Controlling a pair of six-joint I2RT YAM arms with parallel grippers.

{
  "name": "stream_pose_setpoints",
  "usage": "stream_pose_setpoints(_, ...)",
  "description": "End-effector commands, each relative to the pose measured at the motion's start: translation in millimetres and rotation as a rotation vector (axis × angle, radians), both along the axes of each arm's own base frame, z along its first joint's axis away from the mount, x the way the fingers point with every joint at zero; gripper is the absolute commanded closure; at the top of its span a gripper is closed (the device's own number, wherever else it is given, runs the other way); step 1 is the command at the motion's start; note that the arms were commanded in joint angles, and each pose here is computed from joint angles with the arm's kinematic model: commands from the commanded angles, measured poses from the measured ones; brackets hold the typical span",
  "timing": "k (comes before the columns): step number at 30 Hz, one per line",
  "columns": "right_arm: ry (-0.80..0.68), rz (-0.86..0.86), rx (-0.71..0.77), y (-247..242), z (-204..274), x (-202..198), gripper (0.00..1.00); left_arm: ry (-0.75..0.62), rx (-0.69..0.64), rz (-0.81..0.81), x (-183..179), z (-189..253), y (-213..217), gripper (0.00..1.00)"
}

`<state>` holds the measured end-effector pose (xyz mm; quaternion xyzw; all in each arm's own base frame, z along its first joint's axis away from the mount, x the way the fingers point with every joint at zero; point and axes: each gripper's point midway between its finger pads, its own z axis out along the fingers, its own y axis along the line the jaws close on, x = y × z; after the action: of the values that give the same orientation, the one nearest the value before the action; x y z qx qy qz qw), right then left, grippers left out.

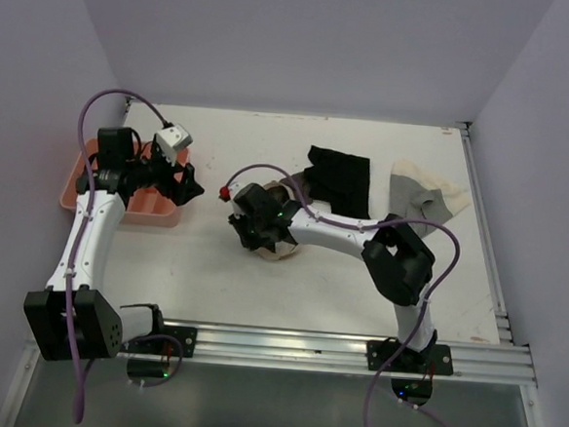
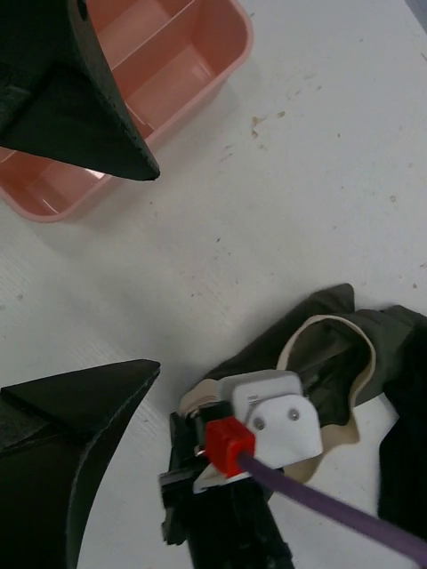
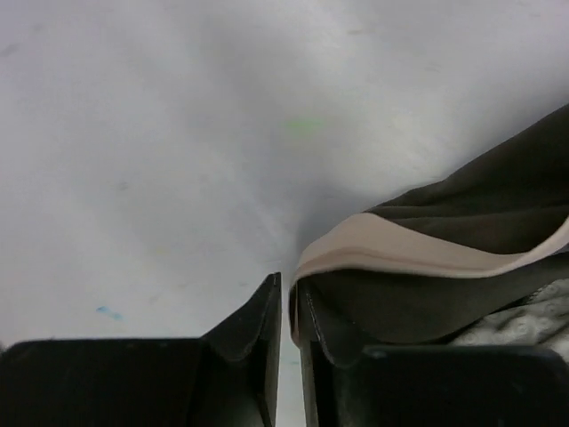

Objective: Roll the underwear
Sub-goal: Move the underwear to the center of the board

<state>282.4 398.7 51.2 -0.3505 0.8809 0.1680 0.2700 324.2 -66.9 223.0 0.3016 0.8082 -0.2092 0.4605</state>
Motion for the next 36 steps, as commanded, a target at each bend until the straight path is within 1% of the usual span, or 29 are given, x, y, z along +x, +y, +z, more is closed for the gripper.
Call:
stream_pose_setpoints(1,-0.013,-0.009,0.228,41.4,72.9,-16.1,0.8,-0.045,0.03,-0.107,-6.2,-11.6,-5.6,0.15)
stream_pose_setpoints(2,-0.007,-0.017,0.243,38.4,77.9,-18.9,0.55,-0.041,0.034,-0.127,-10.7,-19.5,-7.3,0.15)
stream_pose_setpoints(3,-0.046,-0.051,0.255,33.5,87.8,-11.9,0.5,-0.07,0.063,-0.168,-12.3,-23.9,-7.5,0.15)
stream_pose_setpoints(4,-0.078,-0.056,0.296,28.2,114.5,-12.8,0.46,-0.078,0.065,-0.195,-17.0,-26.7,-9.8,0.16)
stream_pose_setpoints(5,-0.093,-0.084,0.292,16.5,119.0,-7.1,0.45,-0.072,0.068,-0.215,-22.4,-36.4,-11.2,0.17)
stream_pose_setpoints(6,-0.1,-0.103,0.298,6.0,126.8,-4.0,0.45,-0.091,0.086,-0.241,-24.1,-40.6,-11.4,0.17)
stream_pose_setpoints(7,-0.094,-0.119,0.295,-5.5,126.2,-3.4,0.5,-0.103,0.081,-0.262,-26.4,-43.0,-13.5,0.18)
stream_pose_setpoints(8,-0.118,-0.164,0.324,-25.3,144.7,8.3,0.52,-0.095,0.079,-0.278,-30.6,-50.9,-15.0,0.18)
stream_pose_setpoints(9,-0.119,-0.186,0.318,-37.9,145.6,12.6,0.53,-0.098,0.078,-0.292,-32.8,-54.0,-16.2,0.18)
stream_pose_setpoints(12,-0.14,-0.334,0.264,-92.9,139.0,43.2,0.64,-0.105,0.067,-0.329,-34.6,-61.2,-19.8,0.2)
stream_pose_setpoints(13,-0.146,-0.387,0.24,-107.8,134.5,54.2,0.66,-0.088,0.053,-0.326,-33.5,-63.9,-21.0,0.2)
stream_pose_setpoints(14,-0.149,-0.47,0.203,-130.4,123.8,74.5,0.7,-0.085,0.044,-0.327,-32.0,-63.7,-21.4,0.2)
stream_pose_setpoints(16,-0.124,-0.523,0.146,-144.8,104.7,90.6,0.75,-0.066,0.026,-0.329,-31.3,-65.5,-22.8,0.21)
stream_pose_setpoints(17,-0.143,-0.549,0.137,-147.3,110.0,106.1,0.77,-0.062,0.025,-0.327,-30.7,-65.4,-23.0,0.21)
stream_pose_setpoints(18,-0.088,-0.55,0.049,-148.5,75.6,110.6,0.78,-0.056,0.021,-0.321,-29.7,-65.8,-22.9,0.22)
stream_pose_setpoints(19,-0.106,-0.55,0.051,-141.6,81.8,124.2,0.81,-0.051,0.025,-0.318,-29.6,-67.0,-22.1,0.22)
stream_pose_setpoints(21,-0.072,-0.573,-0.013,-145.1,57.9,134.4,0.82,-0.054,0.047,-0.33,-30.7,-70.8,-20.3,0.22)
stream_pose_setpoints(22,-0.045,-0.594,-0.041,-148.4,38.0,145.5,0.84,-0.041,0.059,-0.333,-34.0,-74.2,-18.8,0.22)
stream_pose_setpoints(24,-0.004,-0.624,-0.048,-155.9,21.5,153.1,0.84,-0.036,0.082,-0.352,-38.6,-79.8,-17.3,0.22)
stream_pose_setpoints(25,0.024,-0.65,-0.07,-168.8,5.0,159.0,0.84,-0.033,0.103,-0.371,-42.8,-85.5,-15.5,0.22)
stream_pose_setpoints(27,0.048,-0.676,-0.099,-185.9,-8.6,162.7,0.85,-0.042,0.138,-0.41,-47.3,-92.9,-14.3,0.22)
stream_pose_setpoints(28,0.065,-0.691,-0.122,-197.7,-17.4,162.0,0.85,-0.017,0.157,-0.42,-51.4,-101.0,-12.9,0.22)
stream_pose_setpoints(30,0.073,-0.751,-0.148,-231.3,-23.0,168.4,0.85,-0.003,0.183,-0.462,-56.3,-112.1,-14.8,0.22)
stream_pose_setpoints(31,0.085,-0.798,-0.162,-256.2,-25.9,169.0,0.85,0.009,0.195,-0.471,-58.1,-117.7,-14.5,0.22)
stream_pose_setpoints(32,0.089,-0.81,-0.171,-267.7,-25.9,168.4,0.85,0.014,0.204,-0.479,-59.1,-121.4,-14.7,0.22)
stream_pose_setpoints(34,0.101,-0.82,-0.168,-285.5,-21.6,163.9,0.84,0.018,0.226,-0.495,-57.5,-128.5,-16.6,0.22)
stream_pose_setpoints(36,0.05,-0.79,-0.096,-278.1,9.6,166.1,0.82,0.024,0.225,-0.498,-54.8,-132.1,-20.1,0.22)
